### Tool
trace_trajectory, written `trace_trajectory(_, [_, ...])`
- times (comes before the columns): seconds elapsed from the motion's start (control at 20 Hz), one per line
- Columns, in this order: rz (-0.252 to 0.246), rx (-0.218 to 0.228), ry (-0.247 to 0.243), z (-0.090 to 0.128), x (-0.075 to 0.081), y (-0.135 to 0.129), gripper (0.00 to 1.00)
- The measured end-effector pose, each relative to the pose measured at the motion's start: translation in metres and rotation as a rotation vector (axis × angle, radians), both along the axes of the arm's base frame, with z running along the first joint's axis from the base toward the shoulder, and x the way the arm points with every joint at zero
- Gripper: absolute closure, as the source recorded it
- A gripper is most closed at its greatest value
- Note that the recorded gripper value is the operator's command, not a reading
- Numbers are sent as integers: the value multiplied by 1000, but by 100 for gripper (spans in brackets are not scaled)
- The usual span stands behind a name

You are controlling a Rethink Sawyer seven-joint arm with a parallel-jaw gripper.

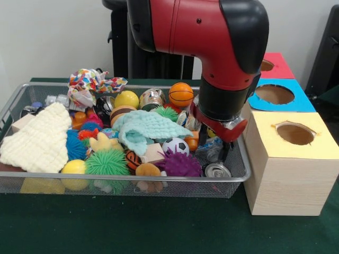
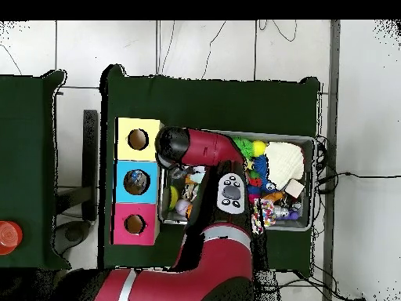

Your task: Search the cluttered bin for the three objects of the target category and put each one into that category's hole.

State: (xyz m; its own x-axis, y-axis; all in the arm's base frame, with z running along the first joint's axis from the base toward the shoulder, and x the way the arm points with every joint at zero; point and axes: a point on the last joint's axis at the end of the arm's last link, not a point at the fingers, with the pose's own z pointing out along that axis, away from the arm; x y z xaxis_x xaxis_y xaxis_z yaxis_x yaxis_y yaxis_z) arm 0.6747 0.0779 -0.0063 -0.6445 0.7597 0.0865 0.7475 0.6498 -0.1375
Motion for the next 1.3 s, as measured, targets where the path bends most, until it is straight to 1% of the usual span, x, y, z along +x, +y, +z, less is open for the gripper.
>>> trace_trajectory(0.25, [-3,4,58,2,-9,3,0])
trace_trajectory(0.3, [-9,8,87,3,-13,3,0])
trace_trajectory(0.45, [-12,10,109,3,-17,2,0])
trace_trajectory(0.95, [-28,13,132,-5,-22,-6,0])
trace_trajectory(1.3, [-42,22,146,-9,-28,-5,0])
